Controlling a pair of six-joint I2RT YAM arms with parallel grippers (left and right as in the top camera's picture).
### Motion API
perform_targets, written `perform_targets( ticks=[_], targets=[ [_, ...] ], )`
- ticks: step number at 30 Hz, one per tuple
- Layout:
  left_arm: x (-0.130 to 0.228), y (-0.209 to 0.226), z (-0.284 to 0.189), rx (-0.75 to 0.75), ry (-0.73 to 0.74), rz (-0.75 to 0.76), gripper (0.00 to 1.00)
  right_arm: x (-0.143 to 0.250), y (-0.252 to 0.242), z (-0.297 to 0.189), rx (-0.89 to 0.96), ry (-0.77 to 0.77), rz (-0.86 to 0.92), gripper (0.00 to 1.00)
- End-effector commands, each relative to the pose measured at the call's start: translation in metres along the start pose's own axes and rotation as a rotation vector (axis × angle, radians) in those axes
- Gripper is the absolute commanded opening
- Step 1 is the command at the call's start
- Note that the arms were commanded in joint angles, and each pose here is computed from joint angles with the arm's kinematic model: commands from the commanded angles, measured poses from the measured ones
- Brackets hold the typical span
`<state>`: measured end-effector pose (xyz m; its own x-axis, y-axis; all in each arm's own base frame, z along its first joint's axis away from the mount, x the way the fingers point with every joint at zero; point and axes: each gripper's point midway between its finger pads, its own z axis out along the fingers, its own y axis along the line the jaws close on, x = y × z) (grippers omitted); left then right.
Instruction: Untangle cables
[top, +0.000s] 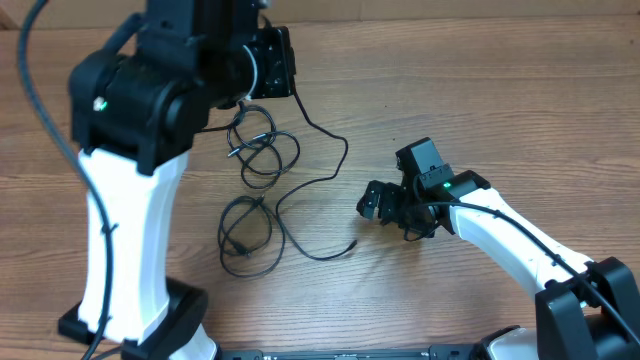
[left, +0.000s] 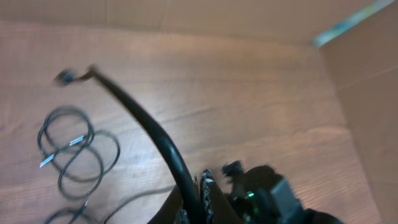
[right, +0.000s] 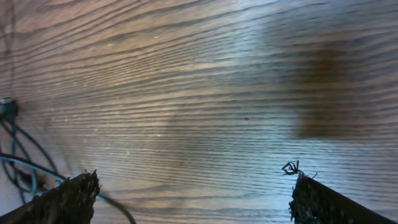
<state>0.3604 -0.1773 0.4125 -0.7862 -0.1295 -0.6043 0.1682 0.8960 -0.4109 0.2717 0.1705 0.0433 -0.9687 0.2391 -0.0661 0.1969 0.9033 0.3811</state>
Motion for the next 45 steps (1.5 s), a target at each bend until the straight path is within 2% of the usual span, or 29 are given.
perform_targets(
  ticks=[1,6,13,21,23,25,29,31,32,33,34,45],
  targets=[
    [0.009,0.012,0.041,-0.038,0.105,-0.003,0.06,-0.005,-0.011,0.000,0.038,-0.019,0.019,1.00],
    [0.031,0.002,0.083,0.045,0.257,0.040,0.04,-0.006,-0.019,-0.001,0.066,-0.020,-0.017,1.00],
    [0.055,0.002,0.148,0.021,0.378,0.049,0.08,-0.009,-0.026,-0.001,0.106,-0.040,-0.008,1.00],
    [0.089,0.000,0.199,-0.002,0.499,0.062,0.13,-0.011,-0.028,-0.002,0.118,-0.051,-0.008,1.00],
    [0.096,0.001,0.207,-0.008,0.523,0.063,0.20,-0.011,-0.028,-0.002,0.118,-0.051,-0.008,1.00],
    [0.101,0.003,0.212,-0.017,0.544,0.061,0.35,-0.011,-0.028,-0.002,0.118,-0.051,-0.009,1.00],
    [0.103,0.006,0.213,-0.030,0.551,0.068,0.52,-0.011,-0.029,-0.002,0.123,-0.056,-0.009,1.00],
    [0.103,0.012,0.212,-0.057,0.552,0.069,0.73,-0.011,-0.029,-0.002,0.123,-0.056,-0.009,1.00],
    [0.103,0.016,0.212,-0.074,0.555,0.069,0.88,-0.011,-0.029,-0.002,0.123,-0.056,-0.009,1.00],
    [0.104,0.020,0.210,-0.090,0.561,0.067,0.97,-0.011,-0.029,-0.002,0.124,-0.056,-0.009,1.00],
    [0.105,0.023,0.209,-0.099,0.568,0.063,1.00,-0.011,-0.029,-0.002,0.124,-0.055,-0.009,1.00],
    [0.097,0.049,0.183,-0.123,0.594,0.025,1.00,-0.011,-0.031,-0.001,0.127,-0.056,-0.009,1.00]
  ],
)
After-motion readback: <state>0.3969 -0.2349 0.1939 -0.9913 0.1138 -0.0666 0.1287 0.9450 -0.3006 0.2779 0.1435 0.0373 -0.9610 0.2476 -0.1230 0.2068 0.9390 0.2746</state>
